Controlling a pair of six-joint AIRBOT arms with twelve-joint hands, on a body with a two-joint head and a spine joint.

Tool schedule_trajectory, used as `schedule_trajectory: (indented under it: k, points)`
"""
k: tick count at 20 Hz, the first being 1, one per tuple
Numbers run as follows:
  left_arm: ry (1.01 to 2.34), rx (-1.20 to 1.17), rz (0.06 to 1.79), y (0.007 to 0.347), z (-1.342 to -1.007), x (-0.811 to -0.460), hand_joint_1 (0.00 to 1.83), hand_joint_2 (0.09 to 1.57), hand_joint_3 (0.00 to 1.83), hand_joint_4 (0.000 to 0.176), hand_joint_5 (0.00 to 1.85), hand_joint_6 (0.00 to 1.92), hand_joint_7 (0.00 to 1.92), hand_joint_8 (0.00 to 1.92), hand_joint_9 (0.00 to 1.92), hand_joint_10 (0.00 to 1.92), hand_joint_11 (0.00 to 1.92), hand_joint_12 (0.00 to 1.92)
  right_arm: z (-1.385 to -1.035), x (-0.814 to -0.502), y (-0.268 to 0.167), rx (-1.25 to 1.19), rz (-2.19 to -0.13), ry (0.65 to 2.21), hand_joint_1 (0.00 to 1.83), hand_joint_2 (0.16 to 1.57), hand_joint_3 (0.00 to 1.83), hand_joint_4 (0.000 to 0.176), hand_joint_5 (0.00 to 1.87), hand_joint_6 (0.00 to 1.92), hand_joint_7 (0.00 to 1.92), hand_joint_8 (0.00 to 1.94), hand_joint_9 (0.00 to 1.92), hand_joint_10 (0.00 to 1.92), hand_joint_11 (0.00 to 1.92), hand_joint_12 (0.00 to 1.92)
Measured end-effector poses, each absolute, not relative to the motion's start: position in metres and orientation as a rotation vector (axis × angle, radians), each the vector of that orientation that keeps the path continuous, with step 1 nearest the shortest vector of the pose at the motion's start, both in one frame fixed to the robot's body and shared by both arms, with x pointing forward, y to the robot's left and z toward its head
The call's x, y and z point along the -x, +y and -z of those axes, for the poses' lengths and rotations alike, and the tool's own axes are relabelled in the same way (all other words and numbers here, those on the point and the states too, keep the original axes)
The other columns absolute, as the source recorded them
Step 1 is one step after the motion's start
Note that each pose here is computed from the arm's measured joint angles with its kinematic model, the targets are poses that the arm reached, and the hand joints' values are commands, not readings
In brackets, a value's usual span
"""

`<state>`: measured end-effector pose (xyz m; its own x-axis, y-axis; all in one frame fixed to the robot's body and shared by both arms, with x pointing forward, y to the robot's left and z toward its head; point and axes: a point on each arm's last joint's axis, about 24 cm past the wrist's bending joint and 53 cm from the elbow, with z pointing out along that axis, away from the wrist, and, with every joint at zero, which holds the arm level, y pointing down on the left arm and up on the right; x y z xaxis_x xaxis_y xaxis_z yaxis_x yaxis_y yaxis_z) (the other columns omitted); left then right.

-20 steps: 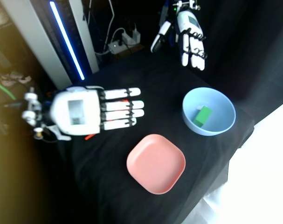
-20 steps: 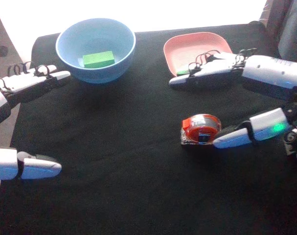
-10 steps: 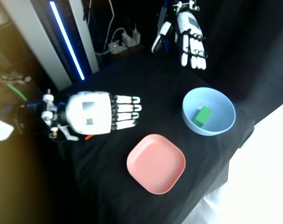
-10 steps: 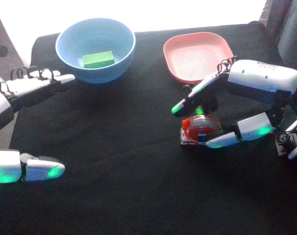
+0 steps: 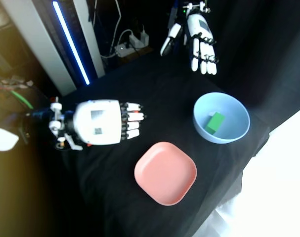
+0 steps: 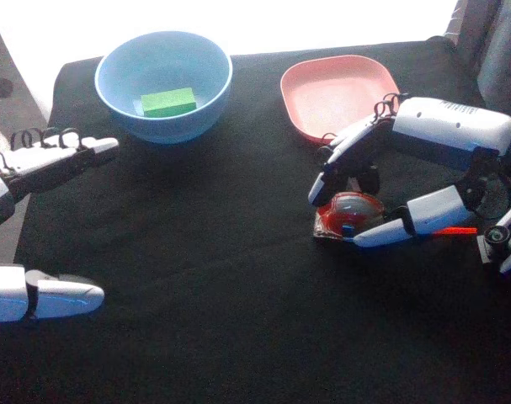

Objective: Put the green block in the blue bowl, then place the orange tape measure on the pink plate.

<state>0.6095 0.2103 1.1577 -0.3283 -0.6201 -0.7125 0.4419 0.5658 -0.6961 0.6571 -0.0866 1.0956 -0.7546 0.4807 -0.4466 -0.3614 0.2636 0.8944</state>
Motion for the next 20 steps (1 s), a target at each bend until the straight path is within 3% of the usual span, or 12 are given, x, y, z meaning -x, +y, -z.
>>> schedule_trajectory:
  k: [1,3,5,7,9,10,12,13,16,17,19,20]
  points:
    - [1.574,0.163,1.077,0.212,-1.156,-0.609,0.73,0.88,0.01,0.092,0.14,0.00,0.13,0.01,0.07,0.01,0.06,0.03,-1.098,-0.659,-0.090,-0.119,-1.566,1.847,1.26,1.09,0.00,0.000,1.11,0.64,0.98,1.17,1.01,1.12,0.89,1.49]
    - [1.578,0.176,1.071,0.216,-1.154,-0.609,0.74,0.88,0.00,0.098,0.14,0.00,0.13,0.01,0.07,0.01,0.07,0.04,-1.108,-0.665,-0.102,-0.148,-1.561,1.816,1.29,1.04,0.00,0.000,1.26,0.33,1.11,1.00,1.10,1.00,0.90,1.47]
    - [1.577,0.191,1.070,0.218,-1.153,-0.608,0.79,0.89,0.01,0.088,0.14,0.00,0.12,0.00,0.06,0.00,0.06,0.04,-1.132,-0.675,-0.121,-0.206,-1.583,1.729,1.28,1.09,0.00,0.000,1.27,0.18,0.96,1.28,0.94,1.25,0.80,1.65]
    - [1.576,0.188,1.077,0.216,-1.152,-0.607,0.80,0.90,0.01,0.086,0.14,0.00,0.12,0.00,0.06,0.00,0.05,0.04,-1.149,-0.687,-0.136,-0.250,-1.596,1.649,1.28,1.08,0.00,0.000,1.27,0.20,0.98,1.24,0.90,1.27,0.79,1.54]
    - [1.577,0.187,1.077,0.216,-1.152,-0.607,0.81,0.90,0.01,0.073,0.12,0.00,0.11,0.00,0.05,0.01,0.02,0.03,-1.169,-0.701,-0.142,-0.236,-1.561,1.588,1.25,1.09,0.00,0.000,1.14,0.65,0.96,1.11,0.82,1.10,0.68,1.43]
    - [1.574,0.187,1.079,0.216,-1.152,-0.607,0.81,0.91,0.01,0.062,0.11,0.00,0.11,0.01,0.05,0.01,0.03,0.03,-1.182,-0.707,-0.143,-0.231,-1.558,1.549,1.27,1.10,0.00,0.000,1.09,0.59,0.97,1.22,0.85,1.36,0.76,1.61]
    - [1.575,0.190,1.077,0.217,-1.152,-0.608,0.83,0.90,0.01,0.060,0.12,0.00,0.10,0.00,0.04,0.00,0.01,0.03,-1.201,-0.724,-0.141,-0.245,-1.567,1.478,1.26,1.07,0.00,0.000,1.06,0.74,1.14,0.86,1.05,0.98,0.88,1.26]
    - [1.573,0.192,1.082,0.215,-1.152,-0.607,0.82,0.89,0.00,0.060,0.12,0.00,0.10,0.00,0.05,0.01,0.03,0.04,-1.202,-0.735,-0.135,-0.249,-1.547,1.470,1.48,1.04,0.00,0.000,1.00,0.86,1.27,0.31,1.20,0.75,0.88,1.30]
    - [1.580,0.189,1.084,0.214,-1.149,-0.606,0.82,0.89,0.00,0.077,0.13,0.00,0.10,0.00,0.02,0.00,0.01,0.03,-1.185,-0.757,-0.122,-0.240,-1.453,1.545,1.51,1.02,0.00,0.000,1.06,0.81,1.26,0.33,1.26,0.60,0.87,1.35]
    - [1.576,0.192,1.084,0.214,-1.150,-0.607,0.81,0.88,0.00,0.087,0.14,0.01,0.11,0.00,0.03,0.00,0.00,0.03,-1.177,-0.765,-0.122,-0.254,-1.418,1.572,1.43,1.01,0.00,0.000,1.12,0.70,1.33,0.26,1.18,0.83,0.90,1.16]
    - [1.579,0.198,1.081,0.215,-1.149,-0.607,0.80,0.88,0.00,0.067,0.13,0.00,0.12,0.01,0.05,0.01,0.00,0.00,-1.161,-0.780,-0.121,-0.265,-1.333,1.633,1.41,1.01,0.00,0.000,1.20,0.45,1.30,0.34,1.15,0.96,0.97,1.13]
    - [1.577,0.196,1.083,0.215,-1.150,-0.607,0.80,0.89,0.00,0.075,0.12,0.00,0.11,0.00,0.05,0.01,0.00,0.00,-1.152,-0.786,-0.120,-0.270,-1.295,1.663,1.40,1.02,0.00,0.000,1.24,0.42,1.32,0.36,1.03,1.04,0.51,1.25]
